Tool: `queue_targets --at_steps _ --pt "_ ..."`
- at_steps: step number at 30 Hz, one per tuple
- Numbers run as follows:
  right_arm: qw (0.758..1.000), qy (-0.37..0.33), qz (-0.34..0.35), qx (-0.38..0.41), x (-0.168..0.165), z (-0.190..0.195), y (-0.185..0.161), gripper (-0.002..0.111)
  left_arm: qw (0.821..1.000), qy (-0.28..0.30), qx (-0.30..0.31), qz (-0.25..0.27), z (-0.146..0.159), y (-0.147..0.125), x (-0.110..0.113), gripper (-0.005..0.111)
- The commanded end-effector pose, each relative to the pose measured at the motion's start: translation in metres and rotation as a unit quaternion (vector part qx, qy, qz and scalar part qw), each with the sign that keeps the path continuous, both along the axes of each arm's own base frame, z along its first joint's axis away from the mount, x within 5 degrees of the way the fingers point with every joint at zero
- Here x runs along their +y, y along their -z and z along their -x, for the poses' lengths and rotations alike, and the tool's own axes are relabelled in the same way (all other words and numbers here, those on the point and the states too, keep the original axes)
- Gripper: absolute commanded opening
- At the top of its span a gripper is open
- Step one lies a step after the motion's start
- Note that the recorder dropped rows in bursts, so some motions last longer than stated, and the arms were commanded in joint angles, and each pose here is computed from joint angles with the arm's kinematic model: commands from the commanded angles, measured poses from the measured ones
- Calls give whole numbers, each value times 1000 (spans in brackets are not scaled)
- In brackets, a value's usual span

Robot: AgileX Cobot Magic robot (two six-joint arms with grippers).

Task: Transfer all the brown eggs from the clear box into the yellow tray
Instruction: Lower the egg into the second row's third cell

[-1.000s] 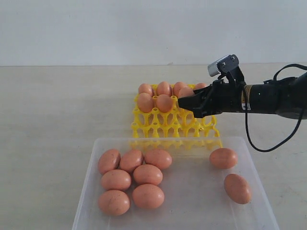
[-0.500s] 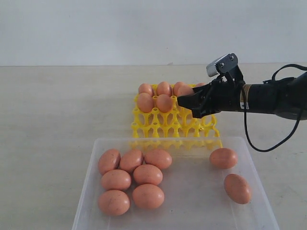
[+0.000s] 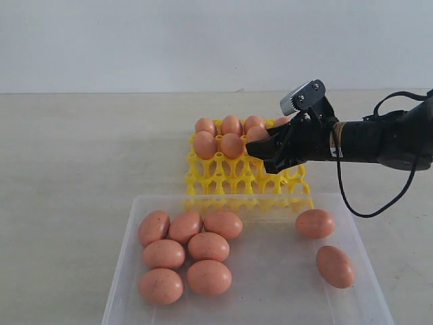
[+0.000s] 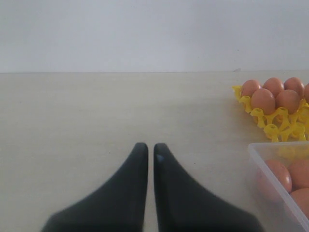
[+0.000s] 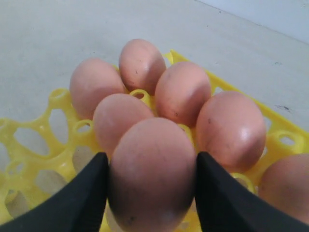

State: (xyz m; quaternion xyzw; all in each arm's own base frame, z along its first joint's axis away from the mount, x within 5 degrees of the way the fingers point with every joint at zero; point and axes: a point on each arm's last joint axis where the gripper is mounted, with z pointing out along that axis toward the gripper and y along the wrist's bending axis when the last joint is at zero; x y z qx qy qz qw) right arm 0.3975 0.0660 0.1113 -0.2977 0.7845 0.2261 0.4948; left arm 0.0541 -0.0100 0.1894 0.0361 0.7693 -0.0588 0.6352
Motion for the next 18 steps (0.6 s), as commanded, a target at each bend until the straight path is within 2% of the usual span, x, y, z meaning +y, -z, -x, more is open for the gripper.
queue_targets --at_steps 1,4,11,18 --pt "1000 24 -6 -8 -3 -4 -3 0 1000 5 0 -1 0 1 0 4" --pt "999 36 3 -17 -5 -6 -4 4 1000 5 0 -1 0 1 0 4" --pt "999 40 5 -20 -5 -6 -4 26 1000 5 0 -1 0 1 0 4" --pt "999 39 3 -21 -5 -6 -4 27 1000 5 0 -1 0 1 0 4"
